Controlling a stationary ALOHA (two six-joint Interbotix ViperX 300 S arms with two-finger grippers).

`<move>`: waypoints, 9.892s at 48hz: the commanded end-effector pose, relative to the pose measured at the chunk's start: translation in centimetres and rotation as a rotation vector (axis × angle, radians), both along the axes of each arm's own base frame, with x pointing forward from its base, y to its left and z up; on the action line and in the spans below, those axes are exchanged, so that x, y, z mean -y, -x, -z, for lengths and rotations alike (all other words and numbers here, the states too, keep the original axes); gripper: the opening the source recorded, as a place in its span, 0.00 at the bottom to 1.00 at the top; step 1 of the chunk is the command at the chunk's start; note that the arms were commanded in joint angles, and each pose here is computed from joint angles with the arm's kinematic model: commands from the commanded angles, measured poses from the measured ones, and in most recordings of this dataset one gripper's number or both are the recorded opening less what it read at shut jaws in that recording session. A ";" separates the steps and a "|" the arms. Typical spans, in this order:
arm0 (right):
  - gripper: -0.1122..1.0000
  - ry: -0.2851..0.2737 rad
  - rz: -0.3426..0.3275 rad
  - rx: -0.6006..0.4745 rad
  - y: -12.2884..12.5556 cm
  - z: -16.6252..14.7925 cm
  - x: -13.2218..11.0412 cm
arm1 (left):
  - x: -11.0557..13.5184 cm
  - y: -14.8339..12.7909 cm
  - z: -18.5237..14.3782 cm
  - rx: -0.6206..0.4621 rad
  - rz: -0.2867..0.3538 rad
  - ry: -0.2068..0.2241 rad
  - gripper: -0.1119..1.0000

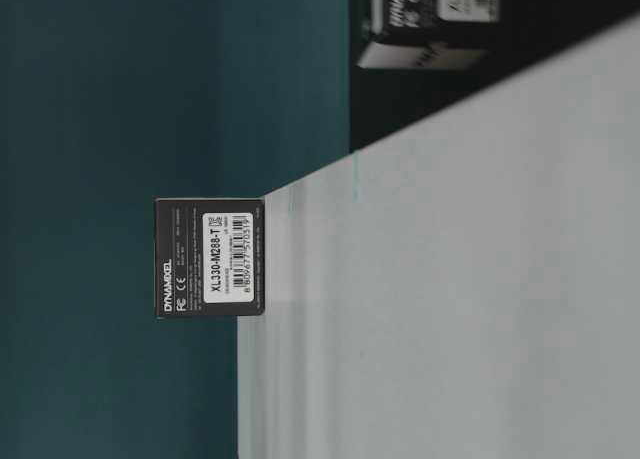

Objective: Place the box from the black base onto the white base.

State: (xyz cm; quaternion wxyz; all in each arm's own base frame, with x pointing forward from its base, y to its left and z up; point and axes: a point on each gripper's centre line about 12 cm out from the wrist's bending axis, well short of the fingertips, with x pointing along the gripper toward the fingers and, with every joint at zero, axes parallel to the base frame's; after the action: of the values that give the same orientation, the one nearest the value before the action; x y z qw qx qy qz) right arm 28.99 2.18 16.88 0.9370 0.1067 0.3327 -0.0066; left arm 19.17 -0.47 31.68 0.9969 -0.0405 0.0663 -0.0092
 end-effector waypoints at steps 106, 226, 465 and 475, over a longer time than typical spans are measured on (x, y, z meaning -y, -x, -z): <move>0.65 0.051 -0.049 -0.015 -12.6 -9.1 -2.2 | 0.8 -0.2 -0.9 0.021 0.041 0.004 0.06; 0.99 0.040 -0.042 0.119 -3.7 -13.1 -1.0 | 0.9 -0.5 0.8 -0.073 0.035 0.054 0.06; 0.99 0.017 -0.058 0.156 2.8 -11.9 -1.0 | 0.9 -0.3 0.7 -0.052 0.038 0.051 0.06; 0.99 0.018 -0.058 0.151 2.8 -11.9 -1.0 | 1.0 -0.3 0.7 -0.051 0.042 0.046 0.06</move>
State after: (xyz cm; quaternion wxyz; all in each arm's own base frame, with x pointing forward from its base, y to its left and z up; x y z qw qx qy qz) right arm 25.98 3.10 28.61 0.9595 0.0883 0.2665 0.0237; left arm 19.32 -1.36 30.27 0.9923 -0.0634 0.1031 -0.0276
